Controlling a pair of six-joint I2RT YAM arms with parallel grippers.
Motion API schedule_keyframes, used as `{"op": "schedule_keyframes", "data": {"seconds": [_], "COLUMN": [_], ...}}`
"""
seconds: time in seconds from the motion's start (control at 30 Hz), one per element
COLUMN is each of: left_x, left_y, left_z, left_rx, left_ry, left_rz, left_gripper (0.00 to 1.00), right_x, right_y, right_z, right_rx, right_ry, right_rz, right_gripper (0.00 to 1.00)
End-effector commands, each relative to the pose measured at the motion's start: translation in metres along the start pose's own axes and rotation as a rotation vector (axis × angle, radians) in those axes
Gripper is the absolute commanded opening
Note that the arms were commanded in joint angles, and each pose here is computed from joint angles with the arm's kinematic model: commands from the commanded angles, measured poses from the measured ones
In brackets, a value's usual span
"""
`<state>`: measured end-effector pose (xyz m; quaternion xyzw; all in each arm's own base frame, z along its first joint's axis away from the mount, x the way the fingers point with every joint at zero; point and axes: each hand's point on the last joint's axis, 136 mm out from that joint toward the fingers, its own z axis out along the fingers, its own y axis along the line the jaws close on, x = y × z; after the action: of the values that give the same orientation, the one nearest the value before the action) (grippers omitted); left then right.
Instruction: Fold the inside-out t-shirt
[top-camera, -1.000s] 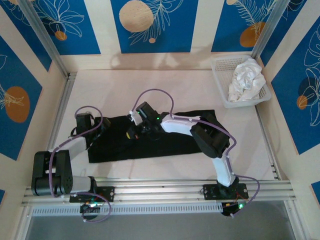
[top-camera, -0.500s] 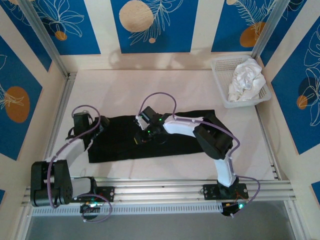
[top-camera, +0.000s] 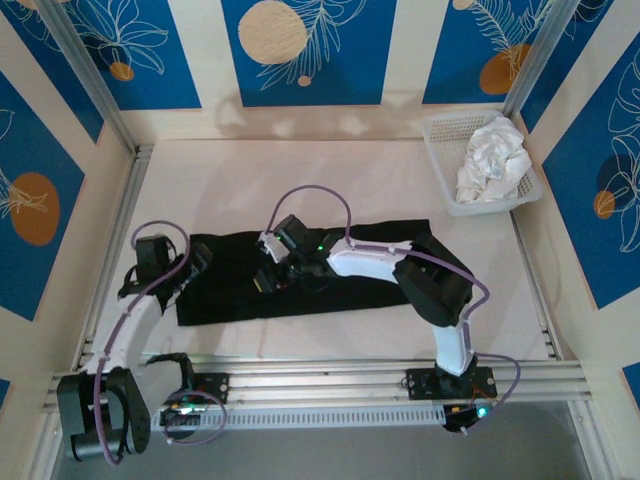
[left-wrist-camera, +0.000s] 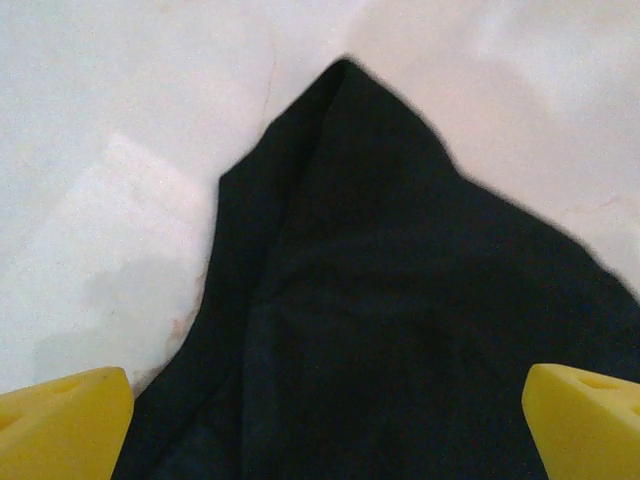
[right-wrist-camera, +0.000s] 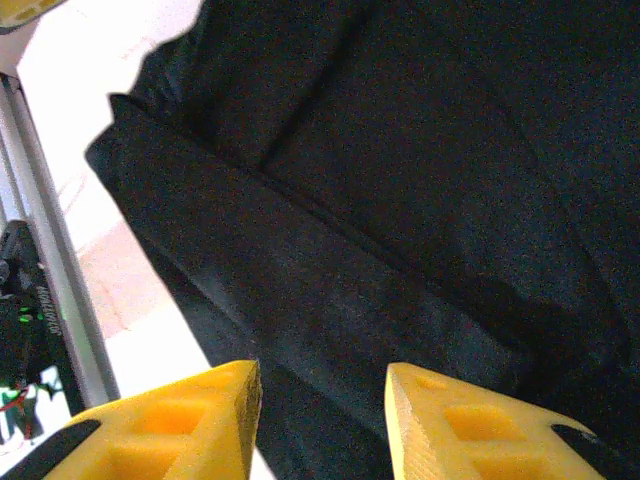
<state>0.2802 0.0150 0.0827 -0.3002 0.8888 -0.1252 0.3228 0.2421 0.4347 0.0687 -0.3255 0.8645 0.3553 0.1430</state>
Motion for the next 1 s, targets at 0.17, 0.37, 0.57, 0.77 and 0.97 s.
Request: {"op": "schedule_keyframes", "data": {"seconds": [0.17, 0.37, 0.57, 0.77, 0.97], "left_x": [0.024, 0.046, 0.065, 0.074, 0.088], "left_y": [0.007, -0.007, -0.038, -0.044, -0.051], "left_z": [0.031, 0.047, 0.038, 0.034, 0.032], "left_rx": [-0.037, 0.018, 0.18, 0.204, 0.241], "left_ry": [0.151, 0.245, 0.286, 0.301, 0.347], "left_rz": [0.111, 0.178, 0.183, 0.207, 0.212], "left_gripper": [1.0, 1.0, 0.95, 0.86, 0.68], "right_x": [0.002, 0.004, 0.005, 0.002, 0.002], "right_y": [-0.003, -0.009, -0.011, -0.011, -0.012], "right_z": [0.005, 0.0, 0.004, 0.006, 0.006], "right_rx": [-0.053, -0.057, -0.056, -0.055, -0.05], "right_ry": [0.002, -0.01, -0.001, 0.001, 0.0], "right_rz": [0.025, 0.059, 0.071, 0.069, 0.07], "right_gripper": [0.38, 0.38, 0.38, 0.37, 0.37]}}
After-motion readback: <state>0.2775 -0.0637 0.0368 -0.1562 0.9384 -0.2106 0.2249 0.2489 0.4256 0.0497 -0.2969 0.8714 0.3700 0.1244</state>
